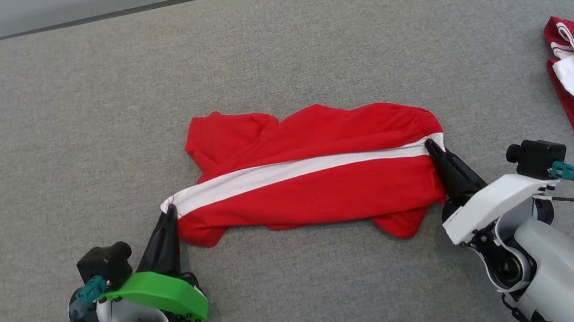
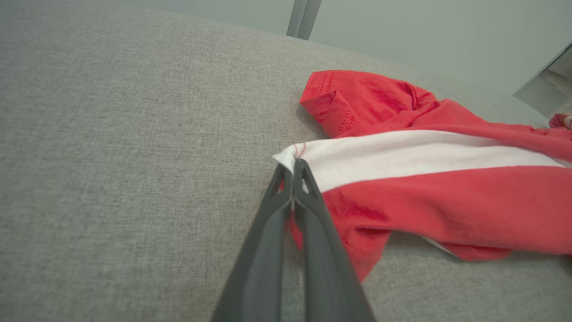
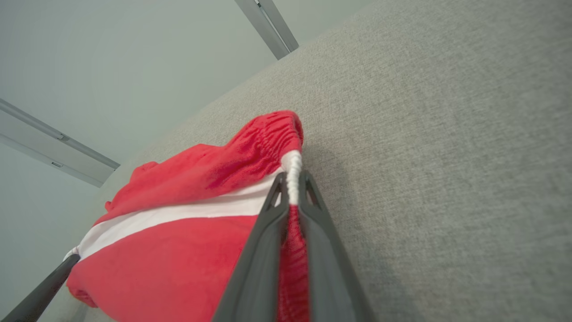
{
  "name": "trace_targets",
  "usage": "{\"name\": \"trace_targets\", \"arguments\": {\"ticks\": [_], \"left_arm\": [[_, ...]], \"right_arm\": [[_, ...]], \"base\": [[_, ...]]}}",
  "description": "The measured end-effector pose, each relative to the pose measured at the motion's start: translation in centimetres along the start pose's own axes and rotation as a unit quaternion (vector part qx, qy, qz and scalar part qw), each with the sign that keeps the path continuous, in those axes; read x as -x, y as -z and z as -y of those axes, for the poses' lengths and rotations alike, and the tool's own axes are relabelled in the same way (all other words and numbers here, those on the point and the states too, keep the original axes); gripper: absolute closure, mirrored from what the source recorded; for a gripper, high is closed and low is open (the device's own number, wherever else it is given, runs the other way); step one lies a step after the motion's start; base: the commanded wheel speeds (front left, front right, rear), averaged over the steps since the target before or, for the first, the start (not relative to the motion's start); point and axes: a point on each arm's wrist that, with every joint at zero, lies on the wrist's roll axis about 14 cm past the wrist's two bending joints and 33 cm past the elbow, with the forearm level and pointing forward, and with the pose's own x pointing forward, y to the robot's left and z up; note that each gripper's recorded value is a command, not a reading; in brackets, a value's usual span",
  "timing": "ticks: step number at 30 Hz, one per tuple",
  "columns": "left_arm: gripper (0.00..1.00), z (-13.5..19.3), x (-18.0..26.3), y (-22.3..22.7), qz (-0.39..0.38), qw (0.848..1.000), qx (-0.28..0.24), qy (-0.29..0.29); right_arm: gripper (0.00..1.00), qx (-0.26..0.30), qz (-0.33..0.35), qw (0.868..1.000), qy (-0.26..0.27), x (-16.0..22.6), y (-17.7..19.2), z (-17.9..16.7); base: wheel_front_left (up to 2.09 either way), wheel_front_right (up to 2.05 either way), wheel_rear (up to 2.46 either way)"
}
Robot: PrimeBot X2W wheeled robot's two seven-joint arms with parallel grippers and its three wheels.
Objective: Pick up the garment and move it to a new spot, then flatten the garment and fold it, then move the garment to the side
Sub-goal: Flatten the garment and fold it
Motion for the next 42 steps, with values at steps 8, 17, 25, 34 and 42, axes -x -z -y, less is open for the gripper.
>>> {"name": "trace_targets", "arguments": {"ticks": [8, 17, 25, 34, 42], "left_arm": [[1.00, 0.3, 0.3, -0.7, 0.009, 1.000, -0.001, 0.001], [1.00, 2.7, 1.8, -3.9, 0.058, 0.998, -0.003, 0.028], [1.00, 5.2, 0.3, -13.4, 0.144, 0.977, -0.119, 0.101], [1.00, 7.2, -4.5, -29.7, 0.263, 0.928, -0.235, 0.122], [1.00, 7.5, -10.3, -36.7, 0.320, 0.889, -0.309, 0.106]], "right_arm": [[1.00, 0.009, 0.020, 1.000, -0.011, 0.3, -1.5, -0.8], [1.00, 0.031, 0.034, 0.998, -0.038, 2.8, -2.8, -2.8], [1.00, 0.091, 0.098, 0.987, -0.090, 1.7, -10.2, -5.7], [1.00, 0.244, 0.179, 0.943, -0.143, -5.0, -22.4, -12.1], [1.00, 0.307, 0.252, 0.910, -0.122, -12.5, -28.9, -13.4]], "base": [[0.00, 0.00, 0.00], [0.00, 0.00, 0.00], [0.00, 0.00, 0.00], [0.00, 0.00, 0.00], [0.00, 0.00, 0.00]]}}
